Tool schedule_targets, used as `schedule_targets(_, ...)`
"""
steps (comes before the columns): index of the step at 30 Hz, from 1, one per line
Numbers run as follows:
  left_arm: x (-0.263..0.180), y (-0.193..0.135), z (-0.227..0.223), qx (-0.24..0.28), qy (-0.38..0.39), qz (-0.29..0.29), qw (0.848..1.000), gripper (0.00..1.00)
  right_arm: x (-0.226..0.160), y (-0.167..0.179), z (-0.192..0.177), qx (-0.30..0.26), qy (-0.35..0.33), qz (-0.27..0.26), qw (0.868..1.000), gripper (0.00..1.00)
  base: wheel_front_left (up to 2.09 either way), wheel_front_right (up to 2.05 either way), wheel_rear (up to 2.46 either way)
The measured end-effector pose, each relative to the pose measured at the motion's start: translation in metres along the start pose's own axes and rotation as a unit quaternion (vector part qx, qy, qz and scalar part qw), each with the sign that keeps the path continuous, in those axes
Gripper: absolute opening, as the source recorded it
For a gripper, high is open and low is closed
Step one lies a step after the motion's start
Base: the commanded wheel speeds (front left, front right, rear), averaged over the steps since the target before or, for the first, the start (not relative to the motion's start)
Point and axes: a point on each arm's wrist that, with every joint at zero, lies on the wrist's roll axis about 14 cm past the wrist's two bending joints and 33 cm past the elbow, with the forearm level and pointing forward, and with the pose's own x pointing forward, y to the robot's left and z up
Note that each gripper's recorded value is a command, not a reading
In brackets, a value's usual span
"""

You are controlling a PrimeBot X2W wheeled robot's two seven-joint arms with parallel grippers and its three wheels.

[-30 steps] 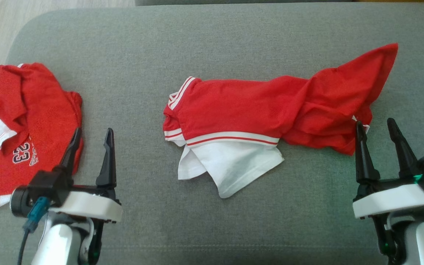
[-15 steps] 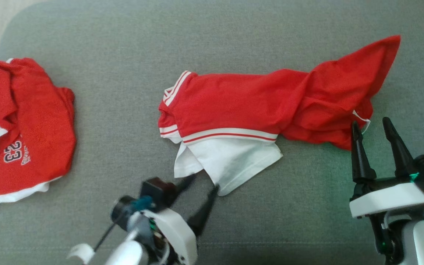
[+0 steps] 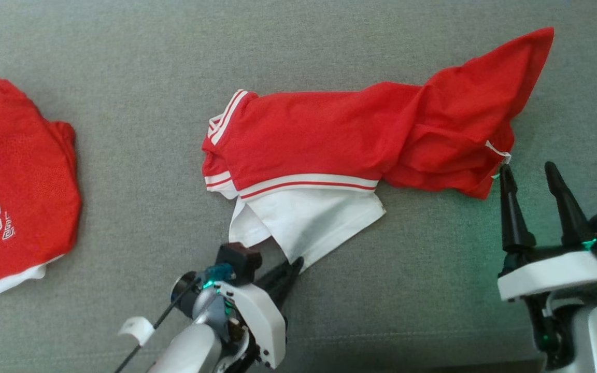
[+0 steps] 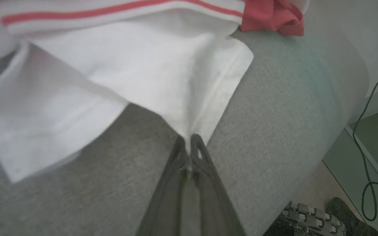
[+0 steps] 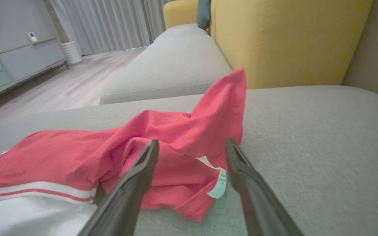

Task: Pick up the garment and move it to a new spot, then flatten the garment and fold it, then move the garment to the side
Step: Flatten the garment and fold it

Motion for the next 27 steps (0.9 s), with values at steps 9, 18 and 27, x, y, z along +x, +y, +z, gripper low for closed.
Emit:
schedule_targets(9, 0.003, 0.002, -0.002, -0.003, -0.007, 0.000, 1.000, 0.00, 0.005, -0.046, -0.035, -0.002, 0.095, -0.066, 0.993, 1.00, 0.00, 0.00, 0.00)
schedule_targets(18, 0.010, 0.013, 0.002, -0.001, -0.014, 0.004, 1.000, 0.00, 0.050, -0.043, -0.062, 0.003, 0.185, -0.047, 0.982, 1.00, 0.00, 0.00, 0.00)
schedule_targets(27, 0.008, 0.020, 0.004, -0.004, -0.024, 0.013, 1.000, 0.00, 0.052, -0.029, -0.092, 0.019, 0.263, -0.025, 0.964, 0.34, 0.00, 0.00, 0.00)
